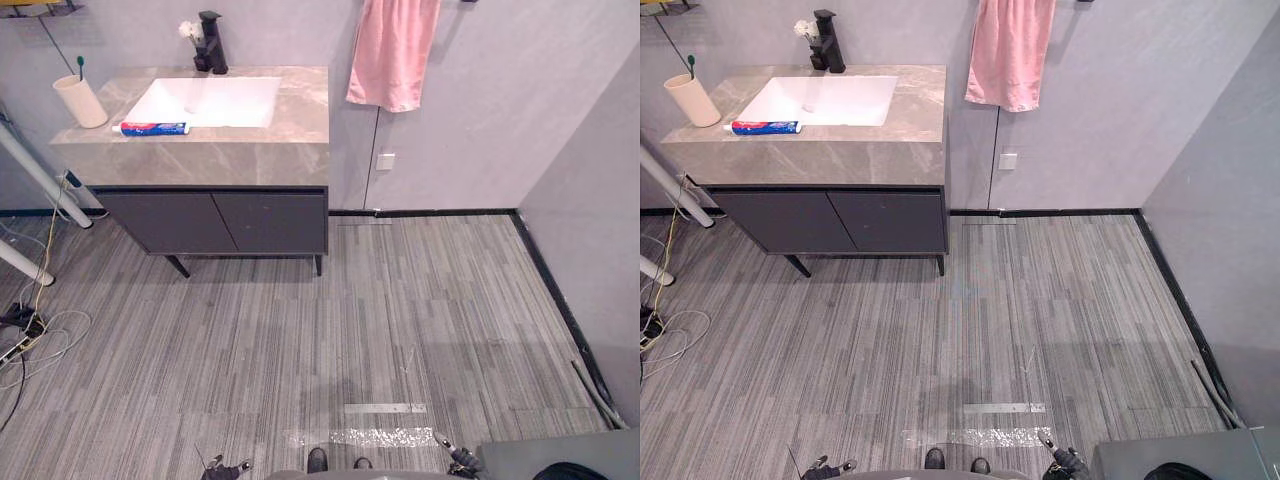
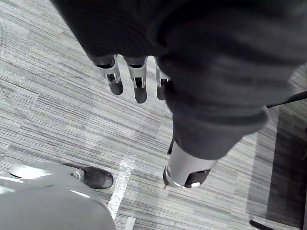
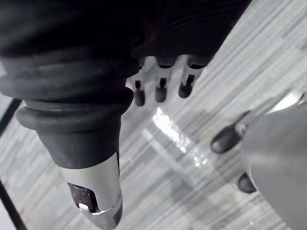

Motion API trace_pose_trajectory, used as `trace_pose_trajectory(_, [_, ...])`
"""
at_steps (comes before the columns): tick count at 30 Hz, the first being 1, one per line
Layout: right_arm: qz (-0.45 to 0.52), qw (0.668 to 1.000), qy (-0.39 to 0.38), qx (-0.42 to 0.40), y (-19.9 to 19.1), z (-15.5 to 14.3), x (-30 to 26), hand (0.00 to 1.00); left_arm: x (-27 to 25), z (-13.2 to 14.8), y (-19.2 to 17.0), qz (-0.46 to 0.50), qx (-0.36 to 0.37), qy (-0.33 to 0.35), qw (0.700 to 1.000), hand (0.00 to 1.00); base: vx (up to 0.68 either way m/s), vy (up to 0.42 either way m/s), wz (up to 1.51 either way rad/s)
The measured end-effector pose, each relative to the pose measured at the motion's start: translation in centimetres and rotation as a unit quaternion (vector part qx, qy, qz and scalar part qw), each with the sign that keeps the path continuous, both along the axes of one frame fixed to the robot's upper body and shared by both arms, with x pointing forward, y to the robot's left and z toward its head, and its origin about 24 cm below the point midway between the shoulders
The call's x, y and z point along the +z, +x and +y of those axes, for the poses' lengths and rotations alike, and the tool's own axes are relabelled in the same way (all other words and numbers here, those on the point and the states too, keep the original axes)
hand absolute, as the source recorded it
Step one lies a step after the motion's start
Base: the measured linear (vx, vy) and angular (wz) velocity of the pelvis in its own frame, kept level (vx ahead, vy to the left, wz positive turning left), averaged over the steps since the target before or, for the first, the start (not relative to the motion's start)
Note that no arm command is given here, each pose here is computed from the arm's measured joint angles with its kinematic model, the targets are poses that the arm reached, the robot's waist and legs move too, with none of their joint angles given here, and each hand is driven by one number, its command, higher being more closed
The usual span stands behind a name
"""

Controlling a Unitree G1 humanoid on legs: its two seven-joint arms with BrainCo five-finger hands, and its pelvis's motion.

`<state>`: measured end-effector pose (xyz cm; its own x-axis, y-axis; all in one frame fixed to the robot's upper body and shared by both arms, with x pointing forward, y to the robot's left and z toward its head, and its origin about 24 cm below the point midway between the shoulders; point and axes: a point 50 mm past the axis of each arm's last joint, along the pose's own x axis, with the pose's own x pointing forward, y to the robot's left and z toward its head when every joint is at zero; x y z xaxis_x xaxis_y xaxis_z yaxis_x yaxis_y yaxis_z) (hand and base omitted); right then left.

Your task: Organize washtable

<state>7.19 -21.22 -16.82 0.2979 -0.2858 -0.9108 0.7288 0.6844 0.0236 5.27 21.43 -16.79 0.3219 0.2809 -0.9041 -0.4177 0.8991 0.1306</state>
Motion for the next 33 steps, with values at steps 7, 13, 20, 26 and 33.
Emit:
trace_pose_trajectory(7, [0.018, 0.999, 0.005, -0.036, -1.8, -0.1, -0.3, 0.00, 0.0, -0.2, -0.1, 0.000, 0.006, -0.004, 1.000, 0.00, 0.02, -0.001, -0.04])
trace_pose_trajectory(13, [0.014, 0.998, 0.013, -0.059, -1.8, 0.1, -0.3, 0.00, 0.0, 0.1, -0.2, -0.001, 0.021, -0.002, 1.000, 0.00, 0.00, -0.001, -0.01])
trace_pose_trajectory(20, [0.000, 0.997, 0.018, -0.074, -1.1, 0.1, -0.2, 0.00, 0.0, 0.2, -0.1, -0.004, 0.032, -0.003, 0.999, 0.00, -0.01, -0.011, -0.11])
trace_pose_trajectory(26, [-0.016, 0.997, 0.017, -0.080, -1.1, 0.7, -0.1, 0.00, 0.2, 0.5, 0.0, -0.035, 0.134, -0.009, 0.990, 0.00, -0.02, -0.091, -0.62])
trace_pose_trajectory(33, [-0.011, 0.997, -0.003, -0.073, -1.8, -0.1, 0.1, 0.00, 0.4, -0.2, -0.1, -0.063, 0.193, -0.023, 0.979, 0.00, 0.16, 0.001, -0.48])
